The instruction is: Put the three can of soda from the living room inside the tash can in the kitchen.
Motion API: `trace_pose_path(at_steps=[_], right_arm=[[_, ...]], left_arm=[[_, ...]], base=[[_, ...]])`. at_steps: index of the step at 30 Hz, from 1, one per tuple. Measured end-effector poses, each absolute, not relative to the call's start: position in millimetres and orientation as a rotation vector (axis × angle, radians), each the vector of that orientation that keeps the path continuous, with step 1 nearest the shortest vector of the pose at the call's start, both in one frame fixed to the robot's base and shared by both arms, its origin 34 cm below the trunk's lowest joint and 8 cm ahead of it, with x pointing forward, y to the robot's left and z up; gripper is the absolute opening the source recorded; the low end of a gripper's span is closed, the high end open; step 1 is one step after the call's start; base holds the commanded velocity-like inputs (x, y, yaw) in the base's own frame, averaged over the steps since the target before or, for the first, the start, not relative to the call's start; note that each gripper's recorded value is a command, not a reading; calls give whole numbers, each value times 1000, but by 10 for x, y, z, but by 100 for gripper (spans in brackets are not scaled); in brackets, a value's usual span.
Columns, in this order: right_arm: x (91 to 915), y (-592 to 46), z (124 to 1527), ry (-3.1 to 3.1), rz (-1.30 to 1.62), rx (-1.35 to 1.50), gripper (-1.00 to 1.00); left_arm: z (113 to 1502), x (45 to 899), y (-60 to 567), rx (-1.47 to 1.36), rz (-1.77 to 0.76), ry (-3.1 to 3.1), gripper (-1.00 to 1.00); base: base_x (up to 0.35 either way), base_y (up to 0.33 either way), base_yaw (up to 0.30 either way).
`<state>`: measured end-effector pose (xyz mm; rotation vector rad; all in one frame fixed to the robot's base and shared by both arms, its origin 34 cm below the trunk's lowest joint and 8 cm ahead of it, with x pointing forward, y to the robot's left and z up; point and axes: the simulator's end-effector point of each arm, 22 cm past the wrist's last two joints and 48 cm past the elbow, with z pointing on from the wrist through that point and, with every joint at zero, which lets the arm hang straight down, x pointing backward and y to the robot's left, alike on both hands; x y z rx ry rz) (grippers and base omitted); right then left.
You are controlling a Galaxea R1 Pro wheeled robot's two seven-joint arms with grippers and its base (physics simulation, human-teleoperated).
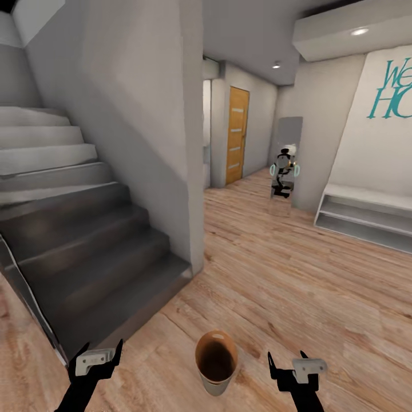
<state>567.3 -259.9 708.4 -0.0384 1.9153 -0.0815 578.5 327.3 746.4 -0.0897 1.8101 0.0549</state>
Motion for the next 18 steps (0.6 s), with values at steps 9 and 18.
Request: trace_pose_path(at_steps=[9, 18], right_arm=[[5641, -2526, 7026, 1928, -71, -55, 100], [5636, -2532, 7017, 1930, -75, -55, 100]], left_arm=[[7463, 5784, 3273, -90, 55, 1810, 100], [7463, 5782, 3269, -91, 55, 1810, 100]], base=[[111, -104, 246], [116, -226, 85]])
